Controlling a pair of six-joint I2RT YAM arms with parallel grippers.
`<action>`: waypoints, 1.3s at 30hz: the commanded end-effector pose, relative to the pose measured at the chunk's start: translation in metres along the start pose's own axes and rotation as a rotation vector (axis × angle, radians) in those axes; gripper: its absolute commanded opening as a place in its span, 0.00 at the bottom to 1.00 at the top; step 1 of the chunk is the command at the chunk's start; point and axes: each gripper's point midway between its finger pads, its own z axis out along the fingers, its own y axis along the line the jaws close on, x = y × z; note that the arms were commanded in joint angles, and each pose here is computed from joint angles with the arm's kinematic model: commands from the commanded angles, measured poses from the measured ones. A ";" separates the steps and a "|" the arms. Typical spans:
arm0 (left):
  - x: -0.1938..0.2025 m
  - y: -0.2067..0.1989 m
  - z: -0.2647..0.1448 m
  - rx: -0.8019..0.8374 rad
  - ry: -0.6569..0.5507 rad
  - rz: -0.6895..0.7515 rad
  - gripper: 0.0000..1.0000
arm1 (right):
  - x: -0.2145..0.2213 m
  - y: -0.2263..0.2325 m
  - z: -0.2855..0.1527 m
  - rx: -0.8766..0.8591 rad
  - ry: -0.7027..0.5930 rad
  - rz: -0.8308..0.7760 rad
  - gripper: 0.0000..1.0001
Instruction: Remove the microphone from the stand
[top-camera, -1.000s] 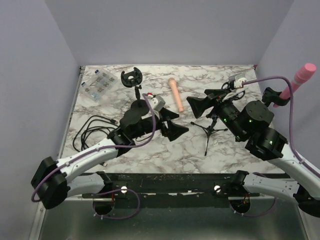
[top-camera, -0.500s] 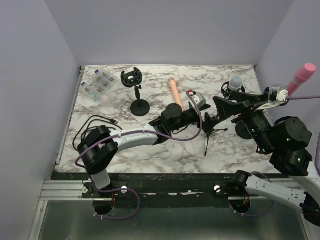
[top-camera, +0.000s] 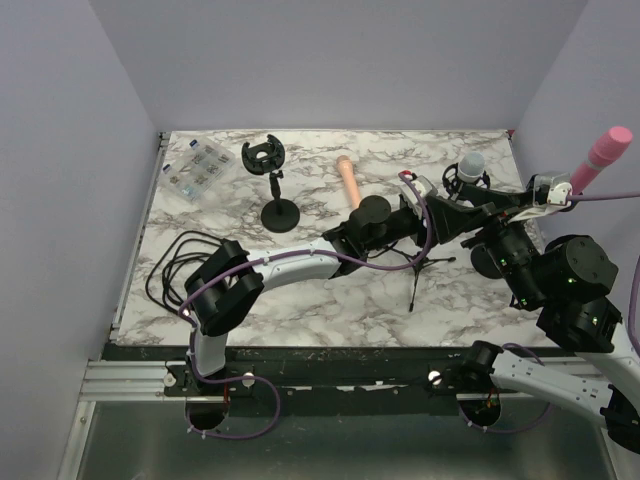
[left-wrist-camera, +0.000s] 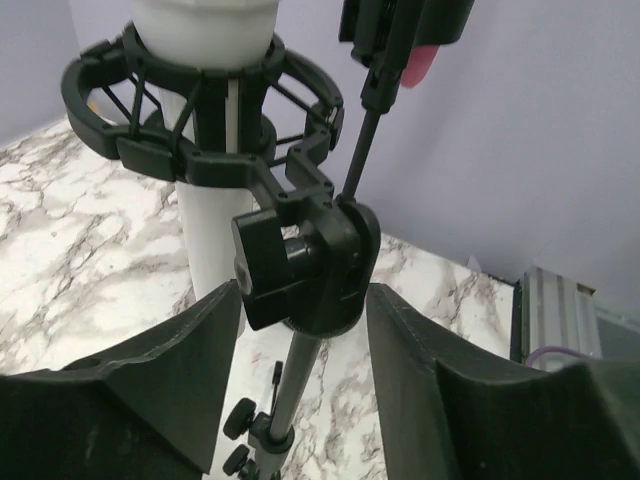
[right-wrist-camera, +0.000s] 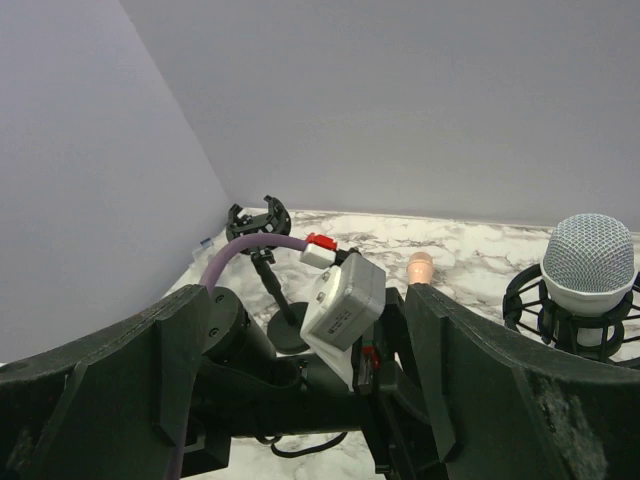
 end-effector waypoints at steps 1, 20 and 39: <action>0.015 0.007 0.003 -0.045 0.072 0.016 0.44 | 0.009 -0.007 -0.001 0.029 0.024 -0.028 0.87; 0.024 0.027 -0.080 -0.154 0.171 0.208 0.00 | 0.030 -0.004 0.012 0.040 0.062 -0.054 0.88; 0.044 0.067 -0.224 -0.377 0.173 0.197 0.00 | 0.067 0.031 0.049 -0.048 0.151 -0.049 0.89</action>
